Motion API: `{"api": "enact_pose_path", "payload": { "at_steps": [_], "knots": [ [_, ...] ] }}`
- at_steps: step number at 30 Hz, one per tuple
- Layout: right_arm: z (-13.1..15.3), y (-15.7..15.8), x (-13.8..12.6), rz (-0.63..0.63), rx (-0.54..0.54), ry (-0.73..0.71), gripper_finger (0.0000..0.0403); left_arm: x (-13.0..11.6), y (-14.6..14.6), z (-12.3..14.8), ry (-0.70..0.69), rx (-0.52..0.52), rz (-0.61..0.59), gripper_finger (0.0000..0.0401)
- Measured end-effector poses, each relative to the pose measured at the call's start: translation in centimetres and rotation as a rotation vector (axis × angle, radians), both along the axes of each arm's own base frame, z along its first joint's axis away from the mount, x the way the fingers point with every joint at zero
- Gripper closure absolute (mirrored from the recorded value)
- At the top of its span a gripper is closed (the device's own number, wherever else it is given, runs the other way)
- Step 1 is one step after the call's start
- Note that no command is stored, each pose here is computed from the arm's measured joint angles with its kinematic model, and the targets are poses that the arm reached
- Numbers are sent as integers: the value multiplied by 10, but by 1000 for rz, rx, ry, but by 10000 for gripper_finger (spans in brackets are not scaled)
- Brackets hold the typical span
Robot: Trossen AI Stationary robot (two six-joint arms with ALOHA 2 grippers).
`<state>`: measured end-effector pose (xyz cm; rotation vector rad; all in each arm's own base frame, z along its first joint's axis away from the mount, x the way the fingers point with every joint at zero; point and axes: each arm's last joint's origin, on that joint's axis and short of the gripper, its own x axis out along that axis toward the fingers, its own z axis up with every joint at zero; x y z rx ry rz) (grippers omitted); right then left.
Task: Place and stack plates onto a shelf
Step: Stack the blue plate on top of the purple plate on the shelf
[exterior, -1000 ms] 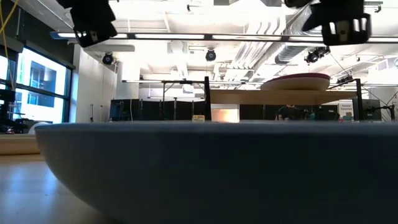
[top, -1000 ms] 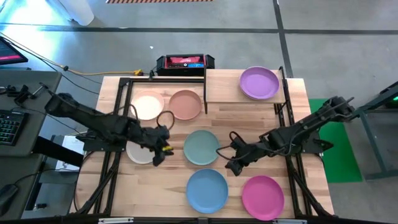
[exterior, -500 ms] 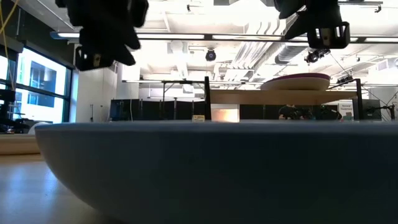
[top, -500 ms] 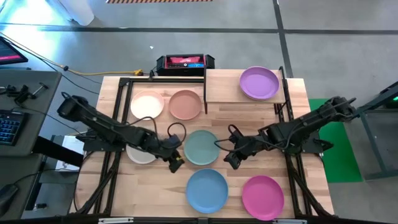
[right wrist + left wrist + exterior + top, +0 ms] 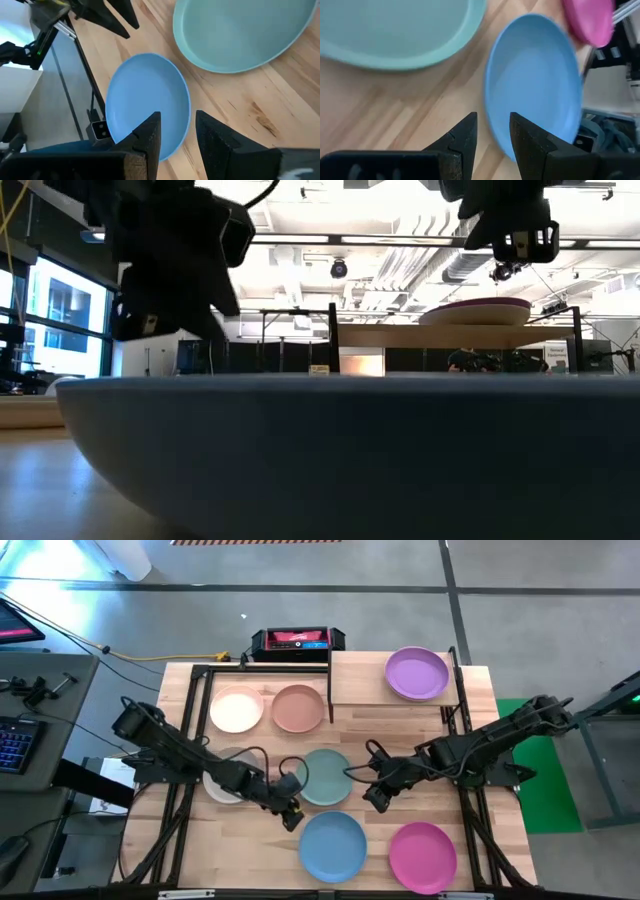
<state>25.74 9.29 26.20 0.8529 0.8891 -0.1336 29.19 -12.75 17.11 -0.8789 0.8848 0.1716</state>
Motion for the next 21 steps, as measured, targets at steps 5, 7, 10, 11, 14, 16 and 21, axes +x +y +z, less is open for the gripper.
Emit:
{"api": "enact_pose_path", "payload": {
  "at_steps": [5,7,10,11,14,16,21],
  "knots": [
    [-1,0,-1,18,-17,9,300,3,-9,-14,18,-17,5,298],
    [-1,0,-1,23,-24,11,300,5,-13,-19,11,-27,2,298],
    [-2,-1,-2,27,-29,16,300,7,-17,-26,18,-40,1,298],
    [-2,-1,-2,27,-29,18,300,7,-17,-28,23,-45,4,298],
    [-2,-1,-2,29,-33,21,300,9,-20,-33,21,-52,3,298],
    [-2,-1,-2,29,-33,21,300,9,-22,-35,18,-54,0,298],
    [-3,-1,-3,29,-37,35,300,12,-24,-40,7,-72,-7,298]
  ]
}}
